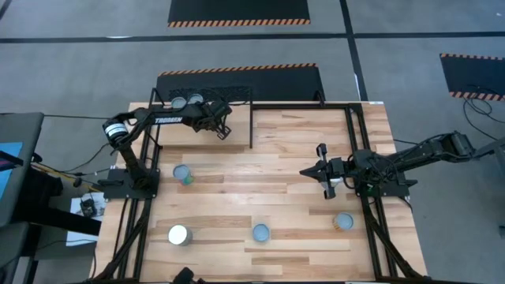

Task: Pick and place cans onto a shelf
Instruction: Put the canned mushroom on the shelf, then put the top canned cherries on the shelf

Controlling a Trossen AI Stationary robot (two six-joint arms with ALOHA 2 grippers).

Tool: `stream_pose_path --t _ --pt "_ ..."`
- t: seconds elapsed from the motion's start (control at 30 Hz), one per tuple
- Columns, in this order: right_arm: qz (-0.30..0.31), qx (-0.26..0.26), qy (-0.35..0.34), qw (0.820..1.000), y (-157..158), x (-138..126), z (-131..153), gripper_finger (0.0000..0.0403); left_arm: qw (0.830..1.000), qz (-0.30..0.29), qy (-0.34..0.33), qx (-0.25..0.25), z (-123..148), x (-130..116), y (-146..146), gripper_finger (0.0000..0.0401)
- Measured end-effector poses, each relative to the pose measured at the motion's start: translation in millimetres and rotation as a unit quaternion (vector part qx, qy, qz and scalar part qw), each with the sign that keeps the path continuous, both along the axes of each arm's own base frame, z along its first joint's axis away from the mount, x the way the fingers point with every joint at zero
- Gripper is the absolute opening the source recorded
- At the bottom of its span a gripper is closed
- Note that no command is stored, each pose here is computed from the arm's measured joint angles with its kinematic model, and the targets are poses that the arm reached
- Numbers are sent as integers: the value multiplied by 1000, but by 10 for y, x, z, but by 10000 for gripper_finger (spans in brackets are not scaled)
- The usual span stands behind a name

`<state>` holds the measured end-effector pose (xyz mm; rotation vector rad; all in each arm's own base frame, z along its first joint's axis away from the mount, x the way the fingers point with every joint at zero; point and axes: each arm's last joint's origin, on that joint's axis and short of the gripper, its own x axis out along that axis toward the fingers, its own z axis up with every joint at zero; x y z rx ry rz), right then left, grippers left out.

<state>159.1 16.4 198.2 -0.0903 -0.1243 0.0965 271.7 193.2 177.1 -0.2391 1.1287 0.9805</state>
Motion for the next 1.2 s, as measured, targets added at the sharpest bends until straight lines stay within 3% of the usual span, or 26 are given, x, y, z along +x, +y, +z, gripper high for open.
stream_pose_path --t 0.13,0.33,0.63,0.77,0.93,1.07,1.2 --pt "-1 0 1 1000 -3 1 -3 11 1000 -15 -7 8 -38 65 2 2" --pt "-1 0 1 1000 -3 0 -2 11 998 -47 -36 32 138 123 -98 2" --pt "-6 0 2 1000 -5 1 -4 11 980 -145 -108 84 546 138 -617 2" --pt "-36 2 16 999 -4 3 -31 11 952 -210 -202 90 559 26 -911 2" --pt "-55 -1 38 998 54 44 37 10 897 -301 -314 76 434 -221 -1297 2" --pt "-79 -2 122 989 165 125 205 6 863 -328 -373 88 308 -448 -1507 2" --pt "-110 11 221 969 336 144 374 7 844 -336 -408 89 201 -626 -1613 2"
